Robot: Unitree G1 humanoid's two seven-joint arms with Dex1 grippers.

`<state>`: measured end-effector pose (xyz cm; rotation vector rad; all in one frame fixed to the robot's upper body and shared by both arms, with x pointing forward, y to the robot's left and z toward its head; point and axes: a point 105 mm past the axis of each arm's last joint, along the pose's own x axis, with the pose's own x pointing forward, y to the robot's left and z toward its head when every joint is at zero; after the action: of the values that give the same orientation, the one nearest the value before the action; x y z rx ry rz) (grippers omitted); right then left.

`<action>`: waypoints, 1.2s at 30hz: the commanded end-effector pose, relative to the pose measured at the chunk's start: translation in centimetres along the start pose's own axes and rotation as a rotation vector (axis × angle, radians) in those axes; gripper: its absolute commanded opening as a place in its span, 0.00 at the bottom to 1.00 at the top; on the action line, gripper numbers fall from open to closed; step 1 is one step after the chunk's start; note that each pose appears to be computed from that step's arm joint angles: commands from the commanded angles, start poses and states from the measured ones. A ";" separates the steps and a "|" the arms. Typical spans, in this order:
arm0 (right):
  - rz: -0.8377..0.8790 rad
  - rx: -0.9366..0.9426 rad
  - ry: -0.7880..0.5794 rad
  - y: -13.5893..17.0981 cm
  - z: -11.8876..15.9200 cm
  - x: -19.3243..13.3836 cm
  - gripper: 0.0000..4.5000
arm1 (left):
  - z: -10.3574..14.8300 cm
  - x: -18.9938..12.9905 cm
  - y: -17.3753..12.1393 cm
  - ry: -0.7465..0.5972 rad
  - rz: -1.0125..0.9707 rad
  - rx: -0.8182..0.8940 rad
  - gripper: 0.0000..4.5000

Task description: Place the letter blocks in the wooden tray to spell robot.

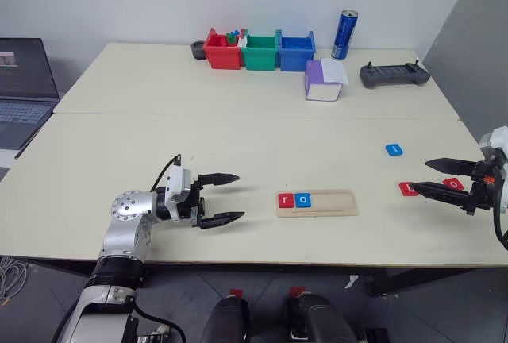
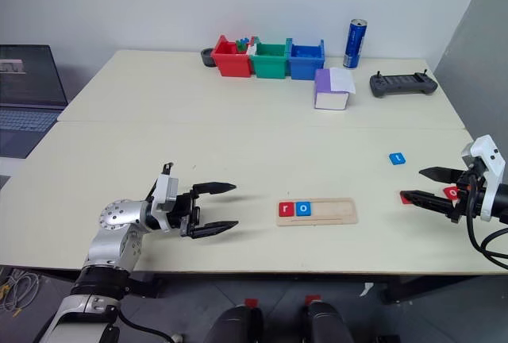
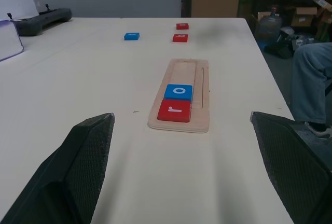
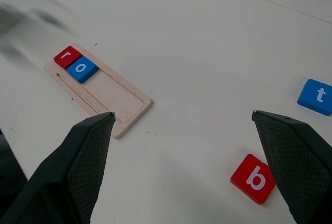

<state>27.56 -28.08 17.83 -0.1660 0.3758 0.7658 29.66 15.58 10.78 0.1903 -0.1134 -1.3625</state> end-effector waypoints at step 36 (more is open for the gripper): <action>-0.589 0.130 -0.046 -8.8 0.1 7.3 1.00 | 0.9 -0.4 -0.2 0.001 -0.026 0.013 0.99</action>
<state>38.25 -28.71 14.03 -0.1170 0.3529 0.2127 29.32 15.80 10.85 0.1902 -0.0913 -1.3934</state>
